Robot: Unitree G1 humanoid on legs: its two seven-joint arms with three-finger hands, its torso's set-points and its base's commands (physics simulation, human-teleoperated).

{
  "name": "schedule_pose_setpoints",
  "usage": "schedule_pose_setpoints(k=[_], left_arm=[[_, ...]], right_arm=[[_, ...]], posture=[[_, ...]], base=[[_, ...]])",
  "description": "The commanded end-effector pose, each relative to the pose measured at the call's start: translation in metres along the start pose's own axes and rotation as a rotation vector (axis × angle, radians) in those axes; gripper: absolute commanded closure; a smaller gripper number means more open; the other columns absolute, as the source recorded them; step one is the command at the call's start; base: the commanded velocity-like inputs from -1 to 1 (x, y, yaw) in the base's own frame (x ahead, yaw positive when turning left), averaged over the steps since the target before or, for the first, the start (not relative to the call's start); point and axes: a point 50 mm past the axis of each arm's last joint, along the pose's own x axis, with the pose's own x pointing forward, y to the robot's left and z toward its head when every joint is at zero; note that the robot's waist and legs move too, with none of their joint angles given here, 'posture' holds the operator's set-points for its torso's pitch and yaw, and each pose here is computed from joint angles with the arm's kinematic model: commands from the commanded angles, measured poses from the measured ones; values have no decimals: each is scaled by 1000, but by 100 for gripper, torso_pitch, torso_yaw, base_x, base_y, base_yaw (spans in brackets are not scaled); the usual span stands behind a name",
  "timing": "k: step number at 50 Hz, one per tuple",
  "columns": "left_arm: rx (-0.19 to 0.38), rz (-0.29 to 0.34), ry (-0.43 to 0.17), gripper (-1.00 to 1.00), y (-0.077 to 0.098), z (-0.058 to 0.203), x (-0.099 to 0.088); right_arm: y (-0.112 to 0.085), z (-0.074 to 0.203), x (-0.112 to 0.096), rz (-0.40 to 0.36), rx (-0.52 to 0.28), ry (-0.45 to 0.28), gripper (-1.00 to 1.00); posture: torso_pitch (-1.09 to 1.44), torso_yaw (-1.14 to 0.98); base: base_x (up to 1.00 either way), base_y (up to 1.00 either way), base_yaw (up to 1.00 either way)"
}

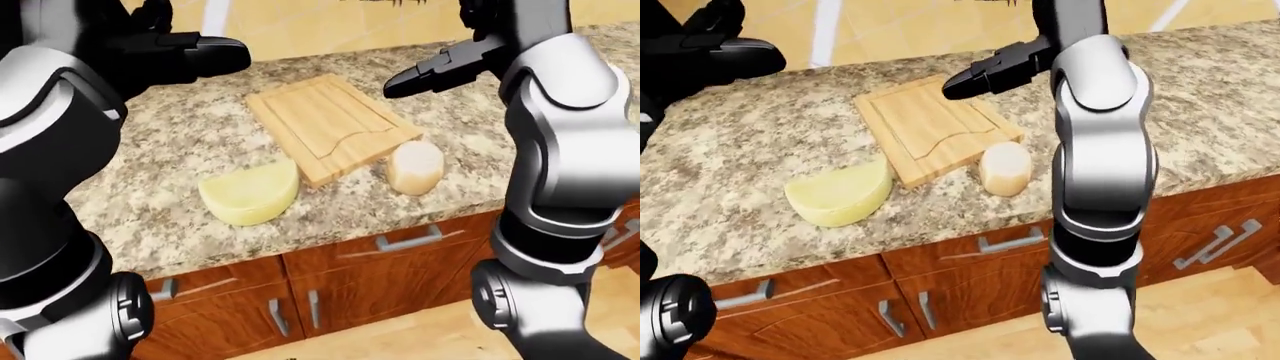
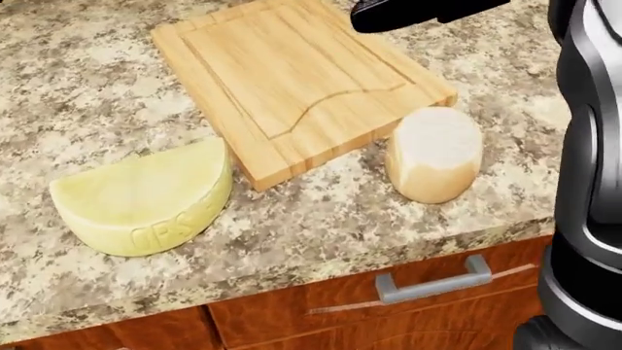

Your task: Place the bread and cheese on the cutting board.

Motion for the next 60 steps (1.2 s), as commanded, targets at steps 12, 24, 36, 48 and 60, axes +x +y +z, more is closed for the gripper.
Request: schedule_pose_setpoints(k=[12, 24, 36, 48, 60], left_arm=[[-8, 9, -70, -100, 2, 14, -3], [-5, 8, -67, -100, 1, 14, -3], [-5, 9, -65, -100, 2, 14, -3], [-3, 6, -64, -100, 1, 13, -2], [-2, 8, -62, -100, 1, 13, -3]], right_arm=[[-9, 20, -4, -37, -14, -80, -100], [-10, 10, -10, -31, -27, -33, -100], [-8, 10, -9, -26, -53, -41, -100], [-11, 9, -8, -48, -50, -29, -100], [-12, -8, -15, -52, -60, 44, -100]], posture=[[0, 0], [0, 0], [0, 0], [0, 0], [0, 0]], base=[[0, 0, 0], [0, 0, 0], [0, 0, 34], [0, 0, 19], [0, 0, 0]])
